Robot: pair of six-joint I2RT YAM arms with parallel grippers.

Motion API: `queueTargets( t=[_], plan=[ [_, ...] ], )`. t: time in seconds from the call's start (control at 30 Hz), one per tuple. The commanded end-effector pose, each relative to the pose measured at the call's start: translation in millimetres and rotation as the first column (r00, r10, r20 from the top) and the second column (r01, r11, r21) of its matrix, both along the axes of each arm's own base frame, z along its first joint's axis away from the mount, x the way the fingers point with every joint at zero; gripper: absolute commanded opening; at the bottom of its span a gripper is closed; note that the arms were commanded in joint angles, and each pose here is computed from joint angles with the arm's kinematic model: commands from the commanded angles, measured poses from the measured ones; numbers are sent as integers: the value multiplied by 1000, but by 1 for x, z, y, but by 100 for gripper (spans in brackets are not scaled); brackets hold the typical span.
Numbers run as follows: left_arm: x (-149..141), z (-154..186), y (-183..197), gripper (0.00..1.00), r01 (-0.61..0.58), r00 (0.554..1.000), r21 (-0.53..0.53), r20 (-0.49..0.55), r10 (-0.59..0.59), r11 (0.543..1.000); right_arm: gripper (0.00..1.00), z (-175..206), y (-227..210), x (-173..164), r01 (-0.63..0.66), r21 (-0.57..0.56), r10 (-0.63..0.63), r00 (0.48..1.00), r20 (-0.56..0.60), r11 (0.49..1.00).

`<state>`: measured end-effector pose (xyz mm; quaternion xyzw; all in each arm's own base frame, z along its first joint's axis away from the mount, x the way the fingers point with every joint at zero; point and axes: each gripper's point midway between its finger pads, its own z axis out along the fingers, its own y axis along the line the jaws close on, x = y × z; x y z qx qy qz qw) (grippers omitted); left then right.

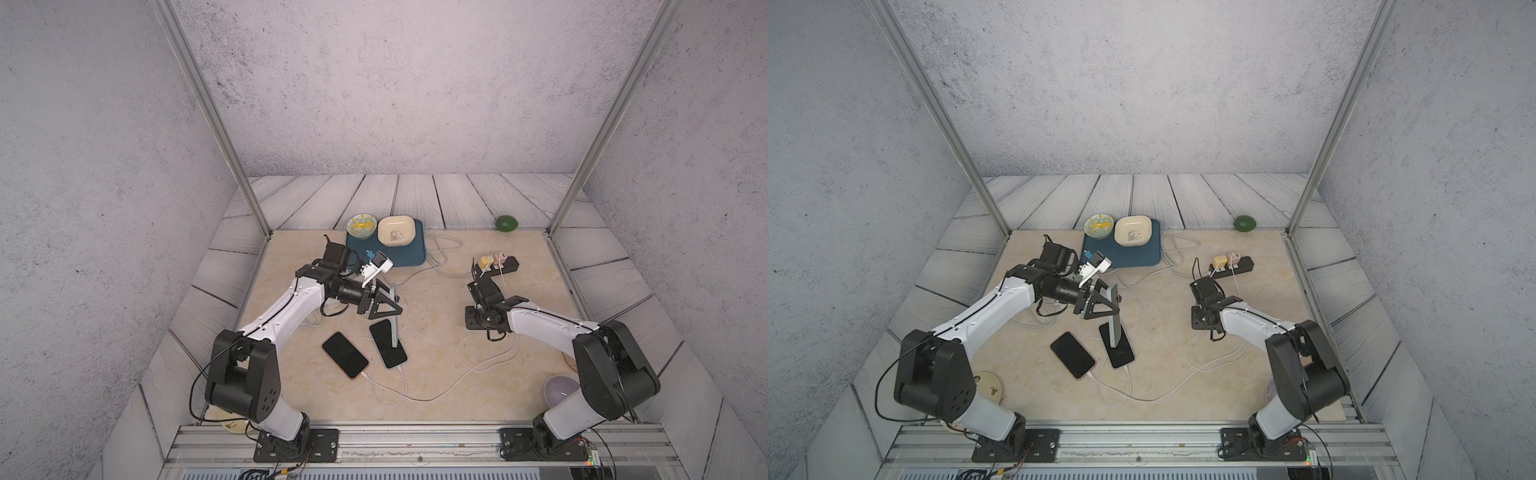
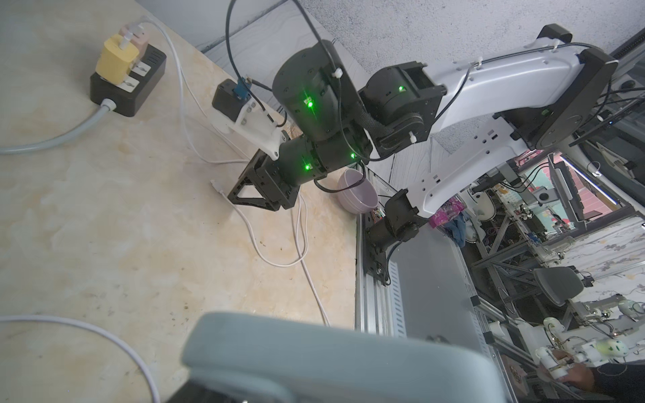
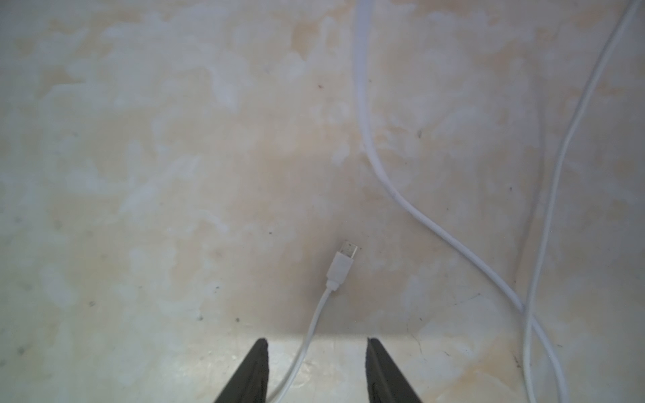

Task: Unplug the charging cable from the phone
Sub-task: Remove the charging cable from the phone, then place the phone at the center of the board.

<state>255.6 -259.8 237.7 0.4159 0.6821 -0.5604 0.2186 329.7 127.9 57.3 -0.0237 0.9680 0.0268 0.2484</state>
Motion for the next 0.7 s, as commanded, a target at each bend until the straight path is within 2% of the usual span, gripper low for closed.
queueTargets(
  t=[0.0,0.13,0.3,0.53,0.67],
  plan=[
    [-9,20,1,0,48,998,-65,48,-45,997,54,40,31,7,-171,120,159,982,105,978],
    [-12,21,2,0,56,997,-68,66,-51,996,66,75,68,-6,-384,254,337,918,208,888],
    [-13,22,2,0,60,996,-74,68,-55,995,76,112,98,-26,-553,370,448,829,334,746],
    [-13,23,1,0,64,996,-77,67,-59,995,86,151,135,-57,-690,533,524,722,452,490],
    [-14,23,1,0,65,996,-77,68,-60,995,92,164,150,-69,-733,555,534,673,511,394]
  ],
)
